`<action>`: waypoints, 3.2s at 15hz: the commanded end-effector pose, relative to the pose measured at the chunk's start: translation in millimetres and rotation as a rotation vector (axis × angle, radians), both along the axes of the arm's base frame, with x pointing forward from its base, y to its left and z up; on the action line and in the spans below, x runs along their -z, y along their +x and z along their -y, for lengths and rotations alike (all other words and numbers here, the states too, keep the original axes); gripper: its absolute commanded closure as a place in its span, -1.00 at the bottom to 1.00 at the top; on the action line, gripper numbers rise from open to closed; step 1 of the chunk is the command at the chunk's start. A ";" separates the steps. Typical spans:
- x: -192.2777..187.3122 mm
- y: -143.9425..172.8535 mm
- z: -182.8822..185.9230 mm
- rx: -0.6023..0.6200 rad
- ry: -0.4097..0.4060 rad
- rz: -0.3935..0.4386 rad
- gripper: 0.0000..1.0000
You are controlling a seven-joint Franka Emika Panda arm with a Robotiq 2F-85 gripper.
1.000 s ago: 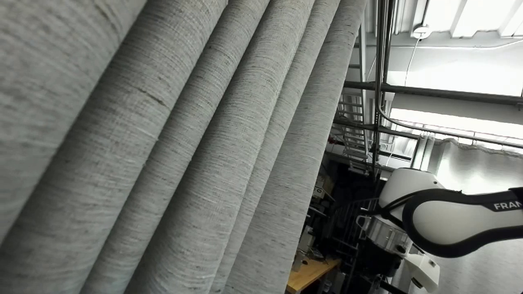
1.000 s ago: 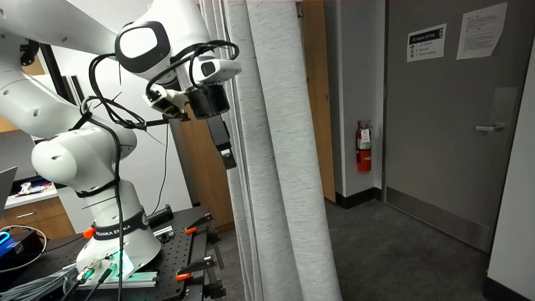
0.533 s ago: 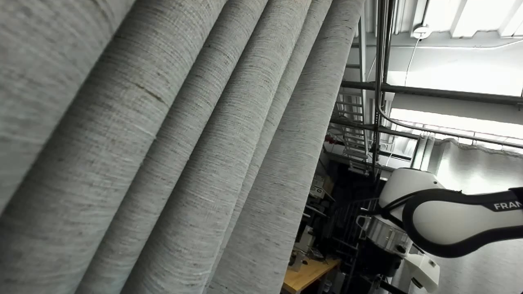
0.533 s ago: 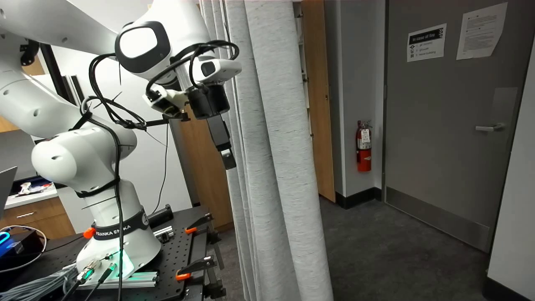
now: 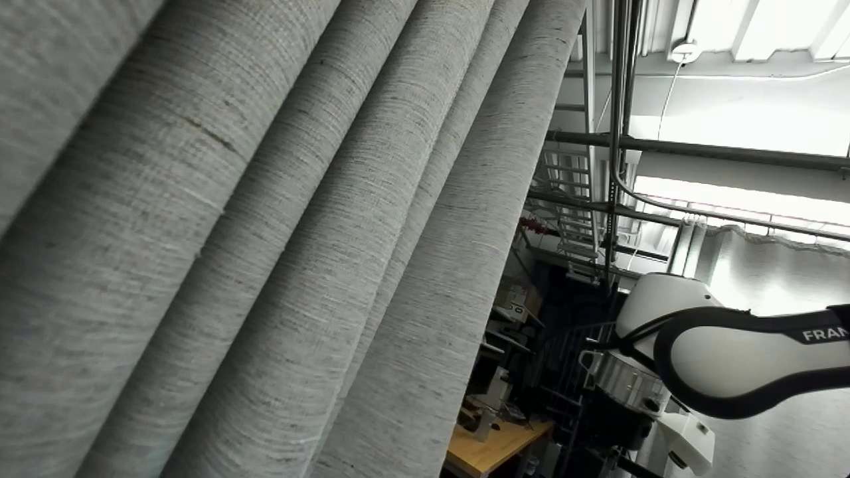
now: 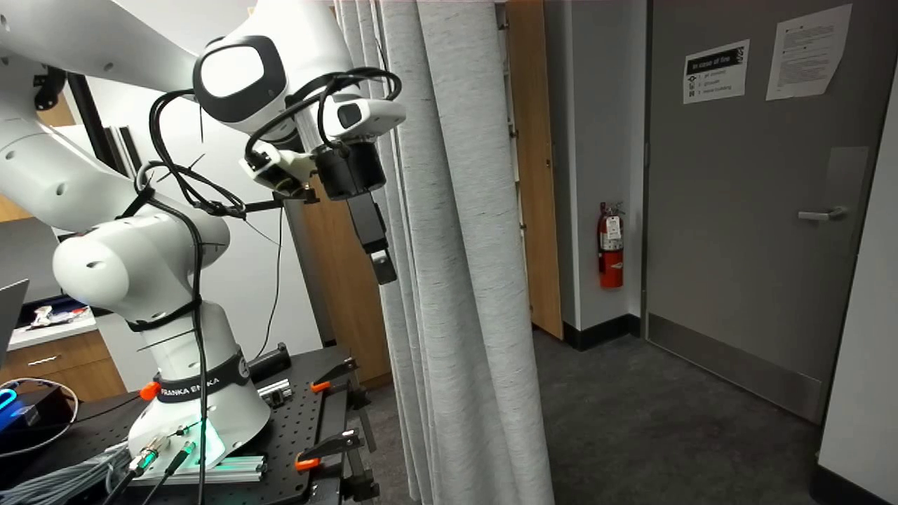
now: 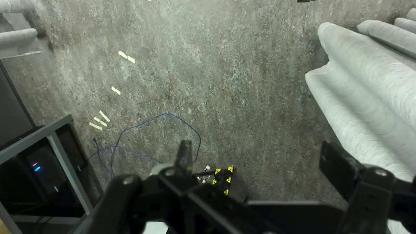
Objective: Slide the curtain to the right
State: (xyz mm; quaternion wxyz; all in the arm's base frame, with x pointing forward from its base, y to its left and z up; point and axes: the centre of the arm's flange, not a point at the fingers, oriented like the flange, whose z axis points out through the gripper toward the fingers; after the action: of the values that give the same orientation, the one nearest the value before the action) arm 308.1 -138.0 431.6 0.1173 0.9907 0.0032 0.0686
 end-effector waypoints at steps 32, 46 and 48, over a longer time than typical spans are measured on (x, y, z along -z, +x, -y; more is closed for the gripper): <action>-85.7 77.5 -55.9 -0.264 0.216 0.439 -1.00; -107.0 92.2 -99.5 -0.470 0.295 0.472 -1.00; -112.8 95.7 -113.1 -0.490 0.326 0.495 -1.00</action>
State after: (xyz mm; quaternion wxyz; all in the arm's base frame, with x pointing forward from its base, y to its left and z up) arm 393.8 -36.2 532.9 -0.0371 0.9320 0.1810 0.3118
